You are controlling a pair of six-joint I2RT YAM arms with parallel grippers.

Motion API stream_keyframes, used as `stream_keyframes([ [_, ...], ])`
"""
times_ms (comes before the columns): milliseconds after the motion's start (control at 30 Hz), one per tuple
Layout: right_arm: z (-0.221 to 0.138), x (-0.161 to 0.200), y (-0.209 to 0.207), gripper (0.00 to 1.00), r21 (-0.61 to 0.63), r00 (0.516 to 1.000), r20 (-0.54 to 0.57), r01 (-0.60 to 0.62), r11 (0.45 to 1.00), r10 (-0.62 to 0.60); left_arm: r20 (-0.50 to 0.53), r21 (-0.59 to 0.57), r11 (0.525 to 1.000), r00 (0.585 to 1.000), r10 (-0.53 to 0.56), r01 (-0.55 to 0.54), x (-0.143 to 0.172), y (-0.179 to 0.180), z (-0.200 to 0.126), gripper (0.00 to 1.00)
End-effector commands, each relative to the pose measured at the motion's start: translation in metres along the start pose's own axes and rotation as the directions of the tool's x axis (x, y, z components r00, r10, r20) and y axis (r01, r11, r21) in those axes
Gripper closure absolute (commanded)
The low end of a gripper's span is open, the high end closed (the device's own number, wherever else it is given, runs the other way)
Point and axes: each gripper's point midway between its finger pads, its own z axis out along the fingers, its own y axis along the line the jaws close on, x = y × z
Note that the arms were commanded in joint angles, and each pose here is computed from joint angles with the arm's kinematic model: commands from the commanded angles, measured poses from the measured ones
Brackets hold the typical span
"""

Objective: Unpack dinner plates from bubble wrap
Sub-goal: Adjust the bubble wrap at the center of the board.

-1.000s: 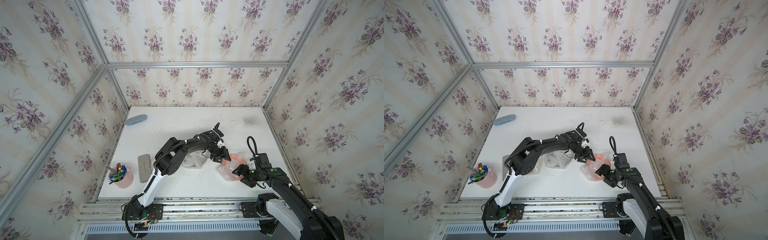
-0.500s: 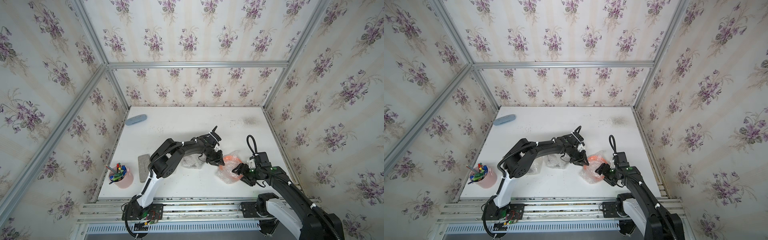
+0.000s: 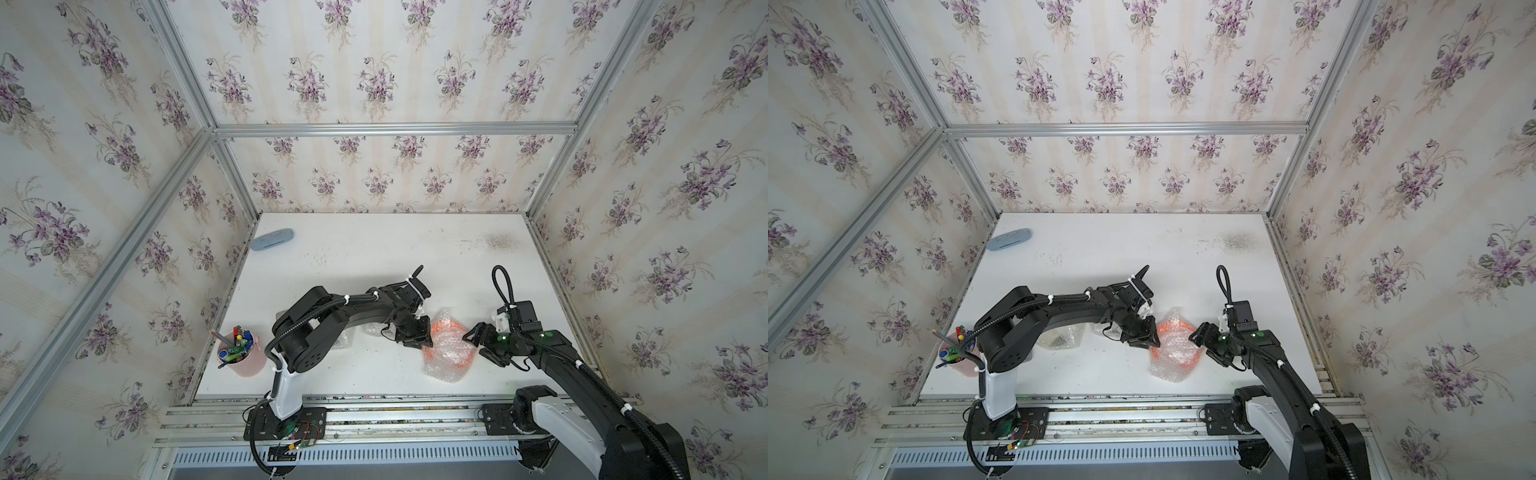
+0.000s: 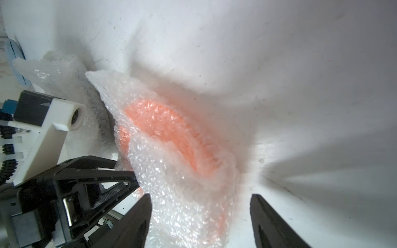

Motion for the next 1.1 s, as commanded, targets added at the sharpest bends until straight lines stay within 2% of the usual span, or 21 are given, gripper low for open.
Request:
stream_keyframes([
  [0,0.0,-0.006,0.011,0.25,-0.021,0.999,0.019,0.038,0.999,-0.037,0.014,-0.009,1.0,1.0,-0.013,0.013,0.006,0.002,-0.005,0.55],
  [167,0.005,-0.005,0.017,0.24,-0.066,0.997,0.022,0.079,0.995,-0.078,-0.008,0.0,1.0,1.0,-0.008,0.008,0.025,-0.003,-0.007,0.32],
  [467,0.006,-0.008,0.027,0.22,-0.134,0.992,0.056,0.122,0.984,-0.115,-0.02,0.001,0.997,0.997,-0.076,0.076,0.048,0.001,-0.017,0.09],
  [667,0.003,-0.005,0.032,0.2,-0.157,0.989,0.042,0.149,0.976,-0.144,-0.063,-0.01,0.996,0.994,-0.09,0.089,0.048,-0.004,-0.012,0.01],
  [1067,0.005,-0.002,0.036,0.19,-0.183,0.984,0.039,0.176,0.967,-0.172,-0.029,-0.026,0.993,0.993,-0.114,0.113,0.033,-0.015,-0.013,0.01],
])
